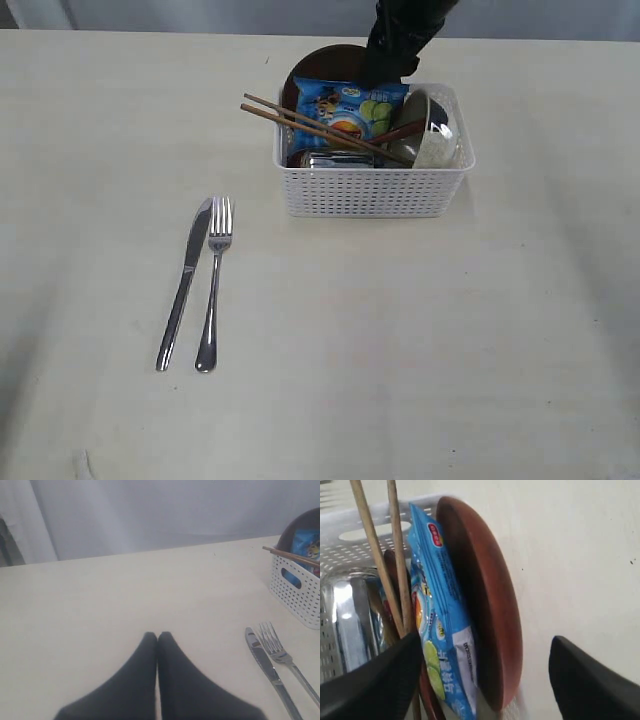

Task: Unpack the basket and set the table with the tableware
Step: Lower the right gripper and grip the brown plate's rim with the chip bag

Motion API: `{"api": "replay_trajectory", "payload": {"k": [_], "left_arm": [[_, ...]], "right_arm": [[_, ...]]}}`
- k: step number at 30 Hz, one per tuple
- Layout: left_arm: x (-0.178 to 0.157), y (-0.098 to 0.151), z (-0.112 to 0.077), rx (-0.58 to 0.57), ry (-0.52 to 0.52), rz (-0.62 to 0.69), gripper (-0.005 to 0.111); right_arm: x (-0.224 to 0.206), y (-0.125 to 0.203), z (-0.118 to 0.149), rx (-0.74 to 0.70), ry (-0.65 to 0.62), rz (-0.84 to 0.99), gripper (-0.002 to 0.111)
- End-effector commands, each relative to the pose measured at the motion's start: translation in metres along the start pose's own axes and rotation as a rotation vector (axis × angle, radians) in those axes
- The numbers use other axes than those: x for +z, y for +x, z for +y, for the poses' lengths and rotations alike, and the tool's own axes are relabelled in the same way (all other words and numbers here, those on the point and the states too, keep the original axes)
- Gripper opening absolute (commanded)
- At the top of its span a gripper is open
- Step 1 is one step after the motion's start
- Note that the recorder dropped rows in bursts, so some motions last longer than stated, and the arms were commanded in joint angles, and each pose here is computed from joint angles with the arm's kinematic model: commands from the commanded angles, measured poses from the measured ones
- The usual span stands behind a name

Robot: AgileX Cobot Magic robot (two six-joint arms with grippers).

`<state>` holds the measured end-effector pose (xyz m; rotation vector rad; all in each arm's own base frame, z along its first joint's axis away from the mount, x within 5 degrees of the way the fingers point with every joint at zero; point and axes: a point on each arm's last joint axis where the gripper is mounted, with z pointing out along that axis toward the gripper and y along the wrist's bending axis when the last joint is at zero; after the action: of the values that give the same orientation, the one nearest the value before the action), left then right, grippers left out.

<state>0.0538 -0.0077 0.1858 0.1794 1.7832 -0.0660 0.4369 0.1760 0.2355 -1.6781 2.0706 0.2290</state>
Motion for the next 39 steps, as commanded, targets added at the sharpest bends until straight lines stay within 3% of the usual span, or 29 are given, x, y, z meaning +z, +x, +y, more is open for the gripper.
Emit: {"api": "replay_trajectory", "payload": {"k": [1,4,10,23,25,31,39], "left_arm": [[0.000,0.000,0.000,-0.007,-0.001,-0.009,0.000],[0.000,0.000,0.000,-0.007,-0.001,-0.009,0.000],[0.000,0.000,0.000,-0.007,-0.001,-0.009,0.000],[0.000,0.000,0.000,-0.007,-0.001,-0.009,0.000],[0.000,0.000,0.000,-0.007,-0.001,-0.009,0.000],[0.000,0.000,0.000,-0.007,-0.001,-0.009,0.000],[0.000,0.000,0.000,-0.007,-0.001,-0.009,0.000]], "right_arm": [[-0.001,0.003,-0.002,0.001,0.011,0.014,0.067],[-0.001,0.004,-0.002,-0.005,0.014,0.023,0.069],[-0.001,0.003,-0.003,0.017,0.022,0.020,0.086],[0.036,0.020,-0.006,0.053,-0.013,0.085,0.085],[0.036,0.020,-0.006,0.052,-0.009,0.083,0.079],[0.031,0.018,-0.006,0.050,-0.005,0.080,0.042],[0.017,0.011,-0.006,0.046,0.019,0.053,0.036]]}}
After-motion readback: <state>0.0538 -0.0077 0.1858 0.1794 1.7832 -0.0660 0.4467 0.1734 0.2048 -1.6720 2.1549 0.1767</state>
